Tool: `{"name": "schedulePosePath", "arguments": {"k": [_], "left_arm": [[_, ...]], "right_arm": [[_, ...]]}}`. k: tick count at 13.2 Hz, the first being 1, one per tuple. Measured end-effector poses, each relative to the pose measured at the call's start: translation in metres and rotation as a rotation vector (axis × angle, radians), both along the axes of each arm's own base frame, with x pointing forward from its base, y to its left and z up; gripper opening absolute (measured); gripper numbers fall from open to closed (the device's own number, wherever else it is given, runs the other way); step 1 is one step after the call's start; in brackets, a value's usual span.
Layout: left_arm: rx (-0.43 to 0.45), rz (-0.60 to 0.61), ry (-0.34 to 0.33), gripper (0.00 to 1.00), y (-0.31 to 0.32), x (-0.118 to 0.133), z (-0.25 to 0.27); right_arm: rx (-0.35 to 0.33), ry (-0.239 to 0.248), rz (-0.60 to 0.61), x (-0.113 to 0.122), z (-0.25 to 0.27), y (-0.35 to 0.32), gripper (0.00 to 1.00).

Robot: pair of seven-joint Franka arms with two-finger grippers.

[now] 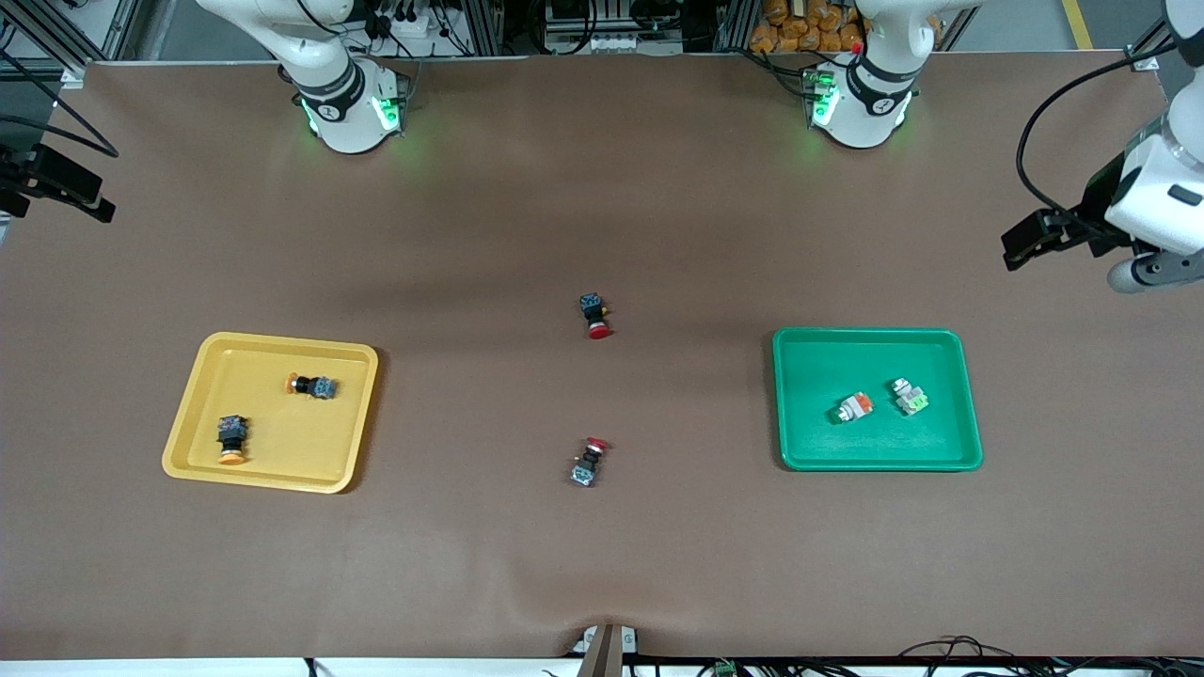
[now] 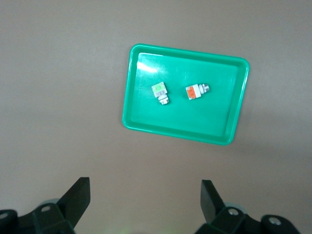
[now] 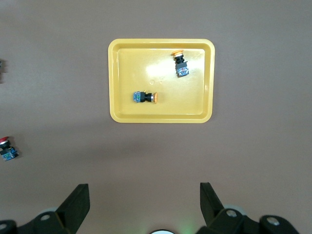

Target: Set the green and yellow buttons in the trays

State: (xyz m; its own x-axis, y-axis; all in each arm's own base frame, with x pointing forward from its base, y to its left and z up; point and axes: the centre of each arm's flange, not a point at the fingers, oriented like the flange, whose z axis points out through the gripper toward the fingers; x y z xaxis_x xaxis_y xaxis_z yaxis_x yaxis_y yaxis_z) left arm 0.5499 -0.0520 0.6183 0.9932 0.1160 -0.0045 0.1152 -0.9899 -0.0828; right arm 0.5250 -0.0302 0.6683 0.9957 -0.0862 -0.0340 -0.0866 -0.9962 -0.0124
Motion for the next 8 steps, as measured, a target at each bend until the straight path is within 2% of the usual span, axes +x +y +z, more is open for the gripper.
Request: {"name": "schedulePosePath", "arguments": {"k": [8], "left_arm": [[-0.002,-0.038,-0.001,1.00,-0.002,-0.007,0.023]], "right_arm": [[0.003,0.019,0.004,0.014,-0.018,0.001,1.00]]}}
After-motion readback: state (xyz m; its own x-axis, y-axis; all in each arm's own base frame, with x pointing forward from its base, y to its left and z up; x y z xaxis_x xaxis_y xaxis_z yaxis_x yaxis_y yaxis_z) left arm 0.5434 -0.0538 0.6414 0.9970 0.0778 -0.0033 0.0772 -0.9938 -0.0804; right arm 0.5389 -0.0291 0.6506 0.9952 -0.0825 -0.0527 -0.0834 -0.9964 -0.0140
